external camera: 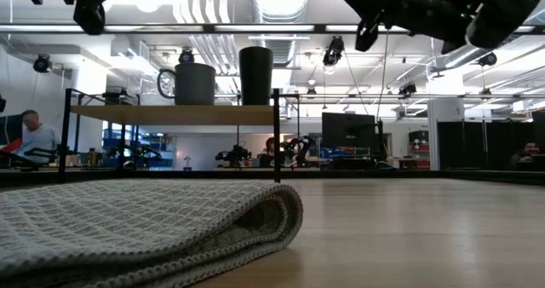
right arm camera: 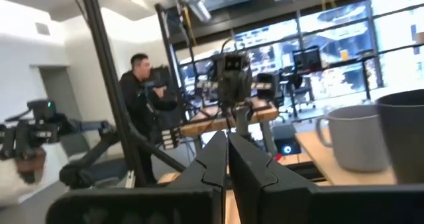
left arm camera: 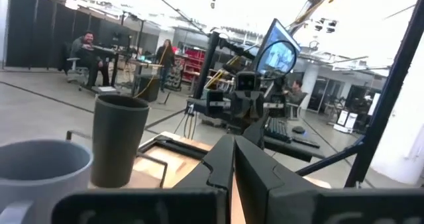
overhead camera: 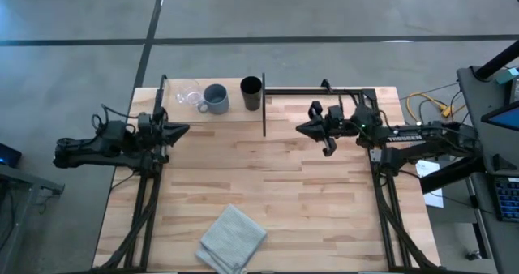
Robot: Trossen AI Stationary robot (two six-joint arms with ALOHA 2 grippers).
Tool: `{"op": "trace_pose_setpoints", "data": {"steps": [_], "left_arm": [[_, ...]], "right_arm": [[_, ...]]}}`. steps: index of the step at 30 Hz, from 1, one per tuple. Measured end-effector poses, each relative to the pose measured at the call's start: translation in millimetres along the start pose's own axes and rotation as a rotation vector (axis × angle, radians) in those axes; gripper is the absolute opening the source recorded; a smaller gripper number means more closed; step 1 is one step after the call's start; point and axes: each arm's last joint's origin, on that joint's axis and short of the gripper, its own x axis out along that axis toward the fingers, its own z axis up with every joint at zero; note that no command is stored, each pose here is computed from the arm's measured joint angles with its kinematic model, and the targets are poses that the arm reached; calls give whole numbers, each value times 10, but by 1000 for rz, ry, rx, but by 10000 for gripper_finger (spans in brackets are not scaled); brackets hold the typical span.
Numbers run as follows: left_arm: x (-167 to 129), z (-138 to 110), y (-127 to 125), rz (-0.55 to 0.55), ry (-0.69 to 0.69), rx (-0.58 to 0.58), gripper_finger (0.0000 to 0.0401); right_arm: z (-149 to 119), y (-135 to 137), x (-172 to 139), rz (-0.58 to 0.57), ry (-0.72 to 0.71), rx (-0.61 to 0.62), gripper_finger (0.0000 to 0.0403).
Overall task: Stack small to large cups/mugs on shelf
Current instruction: Return to Home Position
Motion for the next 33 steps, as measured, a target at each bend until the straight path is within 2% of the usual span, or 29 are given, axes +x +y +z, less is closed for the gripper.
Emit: {"op": "trace_pose_setpoints", "data": {"steps": [7,15,23,28,33], "left_arm": [[-66,-70,47,41,-29,-40,0],[-17,-171,55,53,9,-81,0],[30,-198,46,56,34,-90,0],[-39,-157,52,28,-6,-49,0],[-153,-120,77,13,-72,-70,0]], "right_arm": [[165,146,-245,9,-64,11,8],[87,281,-487,-76,216,159,8],[54,376,-666,-78,279,107,8],[-122,376,-790,-79,264,126,8],[-233,397,-911,-45,151,128,8]]}}
